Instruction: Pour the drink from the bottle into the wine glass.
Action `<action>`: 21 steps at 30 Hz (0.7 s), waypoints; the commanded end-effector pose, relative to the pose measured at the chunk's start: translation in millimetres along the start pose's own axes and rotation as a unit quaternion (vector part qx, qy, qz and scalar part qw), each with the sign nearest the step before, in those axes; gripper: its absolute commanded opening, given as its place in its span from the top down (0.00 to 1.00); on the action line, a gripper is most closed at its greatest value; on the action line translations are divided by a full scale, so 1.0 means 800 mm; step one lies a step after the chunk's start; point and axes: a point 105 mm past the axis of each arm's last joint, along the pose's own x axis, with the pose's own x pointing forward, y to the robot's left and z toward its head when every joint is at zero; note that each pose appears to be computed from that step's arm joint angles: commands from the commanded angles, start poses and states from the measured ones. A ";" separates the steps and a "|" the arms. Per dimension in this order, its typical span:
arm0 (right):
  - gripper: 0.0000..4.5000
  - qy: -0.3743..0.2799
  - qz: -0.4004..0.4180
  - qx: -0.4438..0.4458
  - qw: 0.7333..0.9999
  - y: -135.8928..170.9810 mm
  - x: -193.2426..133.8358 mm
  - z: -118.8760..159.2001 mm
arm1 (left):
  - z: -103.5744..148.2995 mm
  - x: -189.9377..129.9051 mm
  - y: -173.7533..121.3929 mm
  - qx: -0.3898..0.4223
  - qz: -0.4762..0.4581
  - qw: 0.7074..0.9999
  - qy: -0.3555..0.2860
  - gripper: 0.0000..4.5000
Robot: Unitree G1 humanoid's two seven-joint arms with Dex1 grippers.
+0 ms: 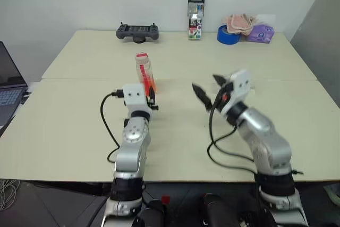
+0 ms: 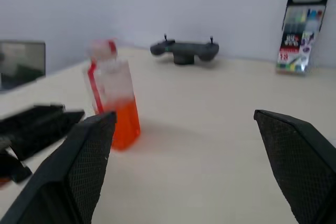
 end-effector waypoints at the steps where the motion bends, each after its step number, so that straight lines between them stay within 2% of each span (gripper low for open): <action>1: 0.01 -0.007 0.003 0.000 1.000 -0.015 0.006 0.013 | 0.015 0.013 0.002 -0.003 0.017 1.000 -0.022 0.51; 5: 0.01 -0.006 0.036 -0.005 0.999 -0.017 0.014 0.020 | 0.028 0.020 -0.003 -0.009 0.017 0.999 -0.037 0.51; 11: 0.01 -0.015 0.021 0.029 0.999 -0.039 0.016 0.021 | 0.036 0.029 -0.006 -0.012 0.006 0.999 -0.041 0.51; 16: 0.01 -0.001 0.022 0.021 1.000 -0.040 0.015 0.011 | 0.040 0.034 -0.002 -0.031 0.003 0.999 -0.043 0.51; 19: 0.00 0.012 0.020 0.013 1.000 -0.039 0.013 0.000 | 0.043 0.030 0.001 -0.028 0.000 0.998 -0.049 0.39; 21: 0.00 0.014 0.019 0.014 1.000 -0.040 0.012 -0.003 | 0.041 0.028 0.001 -0.022 -0.001 0.999 -0.045 0.25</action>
